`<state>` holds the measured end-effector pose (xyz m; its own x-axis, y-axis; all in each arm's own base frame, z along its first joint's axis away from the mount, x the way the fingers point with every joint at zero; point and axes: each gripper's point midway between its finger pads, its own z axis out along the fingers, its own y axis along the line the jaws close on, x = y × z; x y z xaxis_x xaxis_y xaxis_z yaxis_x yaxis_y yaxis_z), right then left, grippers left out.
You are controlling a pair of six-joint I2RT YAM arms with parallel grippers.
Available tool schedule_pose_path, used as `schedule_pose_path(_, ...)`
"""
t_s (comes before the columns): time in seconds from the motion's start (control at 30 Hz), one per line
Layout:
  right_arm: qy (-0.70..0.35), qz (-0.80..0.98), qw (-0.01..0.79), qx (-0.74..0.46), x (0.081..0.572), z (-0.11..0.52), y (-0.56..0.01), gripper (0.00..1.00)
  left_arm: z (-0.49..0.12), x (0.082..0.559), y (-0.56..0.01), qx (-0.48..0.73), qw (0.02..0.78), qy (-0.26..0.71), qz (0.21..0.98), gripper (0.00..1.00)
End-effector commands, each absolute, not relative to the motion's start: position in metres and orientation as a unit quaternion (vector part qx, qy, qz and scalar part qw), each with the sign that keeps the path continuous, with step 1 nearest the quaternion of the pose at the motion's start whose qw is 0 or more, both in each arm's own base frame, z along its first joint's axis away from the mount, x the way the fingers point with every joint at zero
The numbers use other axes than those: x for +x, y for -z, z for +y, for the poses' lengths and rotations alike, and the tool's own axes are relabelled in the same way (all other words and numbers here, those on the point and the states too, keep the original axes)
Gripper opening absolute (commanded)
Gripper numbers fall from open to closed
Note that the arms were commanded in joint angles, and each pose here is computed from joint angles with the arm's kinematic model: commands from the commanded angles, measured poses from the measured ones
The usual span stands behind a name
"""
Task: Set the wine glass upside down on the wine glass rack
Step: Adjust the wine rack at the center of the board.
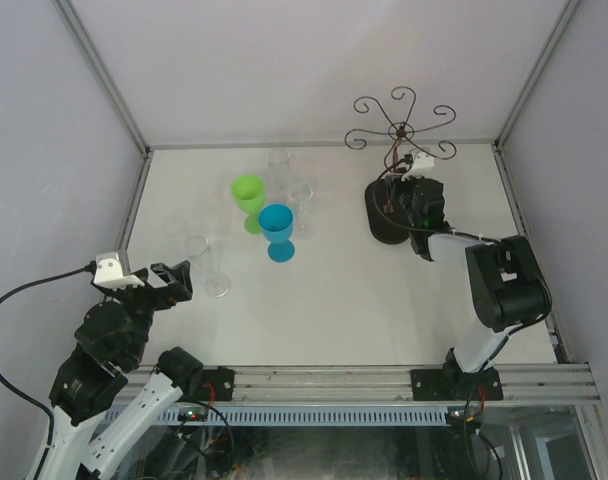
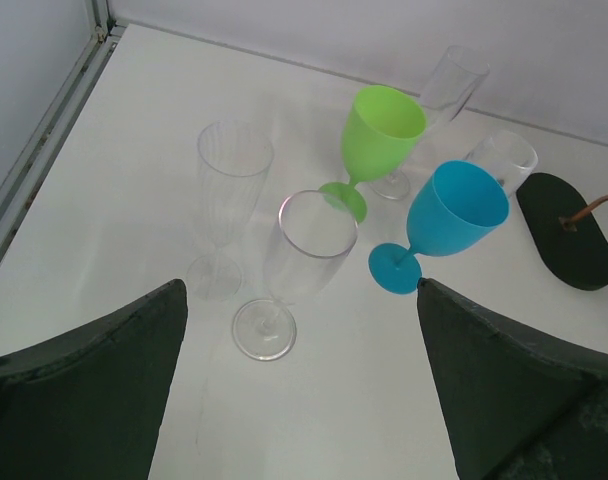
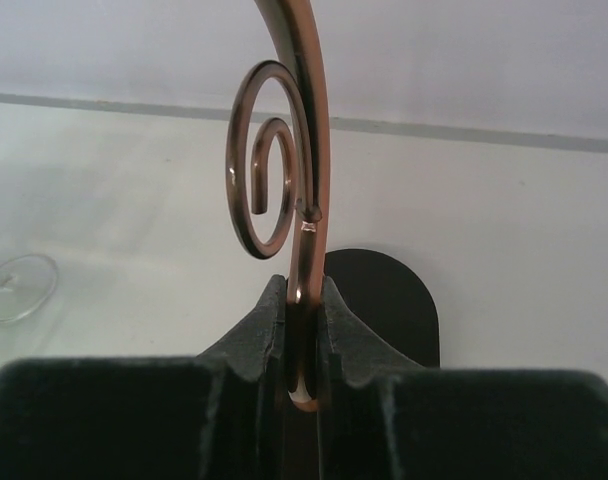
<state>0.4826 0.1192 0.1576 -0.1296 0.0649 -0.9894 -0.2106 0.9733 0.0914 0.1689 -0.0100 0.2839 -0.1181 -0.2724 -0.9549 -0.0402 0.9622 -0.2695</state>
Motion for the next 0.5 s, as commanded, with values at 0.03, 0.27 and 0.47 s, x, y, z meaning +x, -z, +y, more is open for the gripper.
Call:
schedule_pose_path(0.03, -0.223, 0.702, 0.669, -0.104, 0.481, 0.178, -0.195, 0.0, -0.009, 0.172, -0.293, -0.115, 0.665, 0.092, 0.732, 1.0)
schedule_pose_path(0.27, -0.268, 0.686, 0.658, -0.157, 0.473, 0.204, -0.208, 0.0, -0.01, 0.172, -0.293, -0.114, 0.664, 0.092, 0.733, 1.0)
schedule_pose_path(0.47, -0.268, 0.695, 0.64, -0.189, 0.476, 0.213, -0.195, 0.0, -0.011, 0.172, -0.293, -0.113, 0.664, 0.093, 0.733, 1.0)
